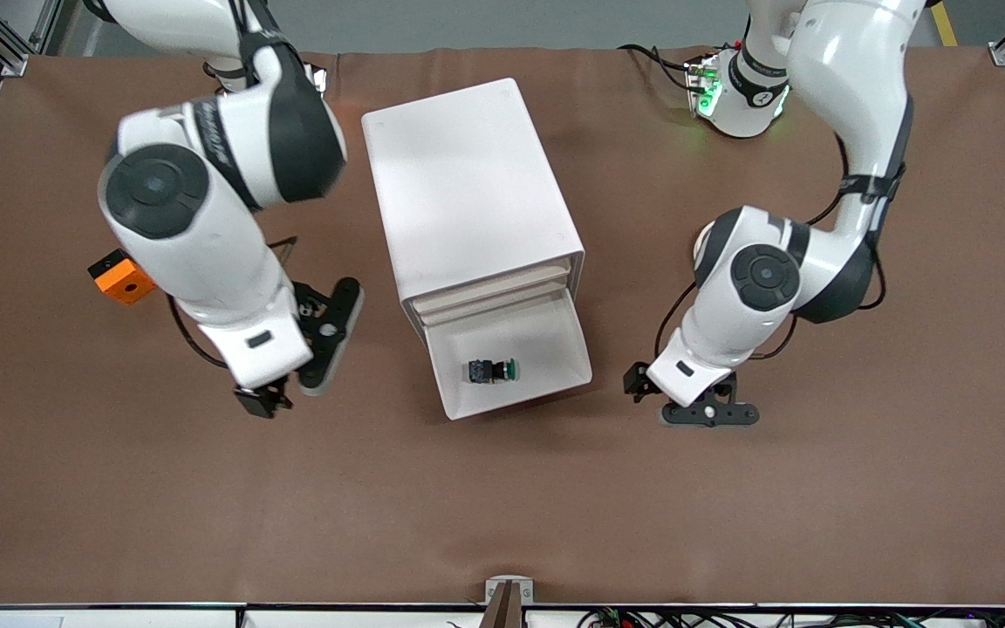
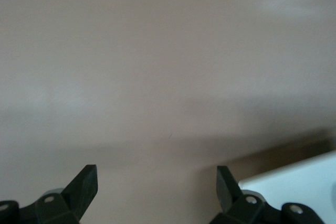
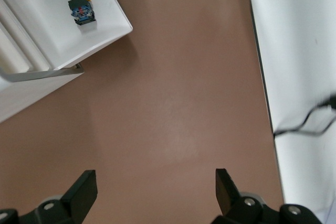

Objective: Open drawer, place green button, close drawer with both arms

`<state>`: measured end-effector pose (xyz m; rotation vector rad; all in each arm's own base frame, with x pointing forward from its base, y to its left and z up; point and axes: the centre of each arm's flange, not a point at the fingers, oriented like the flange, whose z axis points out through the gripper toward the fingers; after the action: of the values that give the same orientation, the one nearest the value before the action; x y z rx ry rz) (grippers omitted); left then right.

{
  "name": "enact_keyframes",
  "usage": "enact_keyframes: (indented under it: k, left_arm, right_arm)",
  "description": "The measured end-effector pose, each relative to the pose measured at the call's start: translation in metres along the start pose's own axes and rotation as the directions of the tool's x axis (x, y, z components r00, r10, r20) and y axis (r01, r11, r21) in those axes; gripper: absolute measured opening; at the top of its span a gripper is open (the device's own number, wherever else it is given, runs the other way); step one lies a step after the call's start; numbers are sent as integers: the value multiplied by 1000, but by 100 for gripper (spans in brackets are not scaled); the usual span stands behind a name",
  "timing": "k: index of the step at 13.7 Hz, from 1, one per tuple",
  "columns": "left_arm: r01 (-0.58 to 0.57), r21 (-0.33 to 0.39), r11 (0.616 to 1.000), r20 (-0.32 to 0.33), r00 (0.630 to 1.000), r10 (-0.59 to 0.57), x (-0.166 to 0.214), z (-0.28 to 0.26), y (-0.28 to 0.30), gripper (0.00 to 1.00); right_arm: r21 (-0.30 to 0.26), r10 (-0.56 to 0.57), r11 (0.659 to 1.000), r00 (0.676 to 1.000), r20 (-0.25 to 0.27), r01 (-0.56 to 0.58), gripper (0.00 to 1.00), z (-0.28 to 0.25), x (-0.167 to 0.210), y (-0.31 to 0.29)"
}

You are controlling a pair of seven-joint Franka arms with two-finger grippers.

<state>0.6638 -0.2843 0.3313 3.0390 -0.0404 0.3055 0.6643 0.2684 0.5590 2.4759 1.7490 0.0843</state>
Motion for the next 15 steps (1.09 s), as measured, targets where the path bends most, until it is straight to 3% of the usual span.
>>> enact_keyframes:
  k: [2,4,8,12,15]
  left_arm:
    - [-12,-36,999,-62,998,9,4,29,14,100]
    - [0,-74,997,-116,993,-8,4,54,33,99]
    - [-24,-108,994,-140,990,9,-9,96,68,98]
    - [-46,-114,992,-126,991,31,-24,117,90,100]
    - [-43,-121,992,-115,993,29,-32,124,101,100]
  right_arm:
    - [42,194,980,981,9,-194,100,-7,-30,-1]
    - [88,381,920,924,38,-383,100,-4,-58,-7]
    - [135,656,739,750,80,-661,100,-1,-120,-13]
    - [145,841,524,536,67,-840,100,4,-191,-13]
    - [160,895,422,438,88,-893,100,-6,-228,-16]
